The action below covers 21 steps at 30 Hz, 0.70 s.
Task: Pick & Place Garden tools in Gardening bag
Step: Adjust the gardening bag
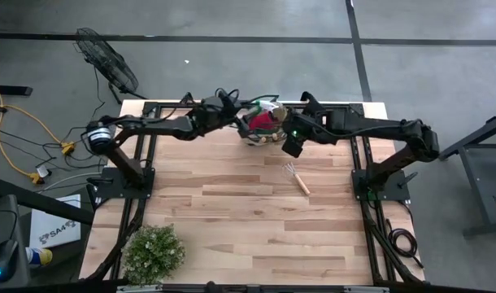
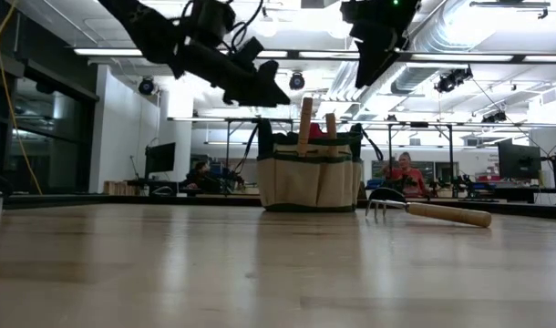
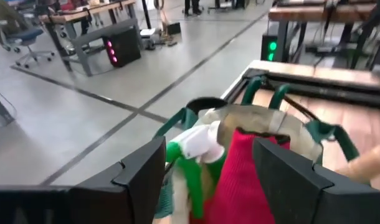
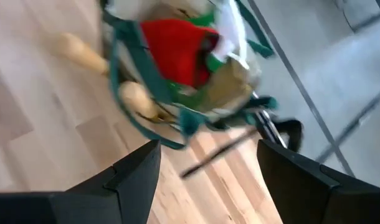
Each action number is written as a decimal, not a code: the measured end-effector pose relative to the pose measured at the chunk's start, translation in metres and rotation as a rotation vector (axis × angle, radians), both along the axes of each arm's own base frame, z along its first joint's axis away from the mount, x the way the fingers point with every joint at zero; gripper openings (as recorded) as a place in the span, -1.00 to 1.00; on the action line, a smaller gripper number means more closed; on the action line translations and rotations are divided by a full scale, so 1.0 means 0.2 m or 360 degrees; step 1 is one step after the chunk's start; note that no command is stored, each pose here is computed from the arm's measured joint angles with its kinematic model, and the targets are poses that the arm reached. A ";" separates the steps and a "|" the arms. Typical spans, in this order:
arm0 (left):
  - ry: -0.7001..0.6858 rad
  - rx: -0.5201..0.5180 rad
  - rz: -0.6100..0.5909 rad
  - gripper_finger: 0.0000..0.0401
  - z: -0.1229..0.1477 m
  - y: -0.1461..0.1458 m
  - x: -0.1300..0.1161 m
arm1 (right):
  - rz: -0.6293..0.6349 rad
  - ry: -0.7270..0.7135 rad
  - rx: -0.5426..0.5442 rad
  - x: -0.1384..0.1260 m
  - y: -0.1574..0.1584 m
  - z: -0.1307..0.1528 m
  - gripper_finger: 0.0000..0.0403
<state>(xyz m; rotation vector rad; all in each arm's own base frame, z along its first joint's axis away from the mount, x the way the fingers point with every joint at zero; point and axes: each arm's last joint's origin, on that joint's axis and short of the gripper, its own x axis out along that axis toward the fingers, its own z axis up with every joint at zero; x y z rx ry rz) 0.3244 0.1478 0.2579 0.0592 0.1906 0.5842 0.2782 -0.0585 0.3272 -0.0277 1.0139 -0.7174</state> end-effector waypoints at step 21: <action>0.0465 -0.0094 -0.0174 0.17 0.07 -0.09 -0.18 | 0.0403 0.0291 -0.0743 -0.03 0.32 -0.61 0.28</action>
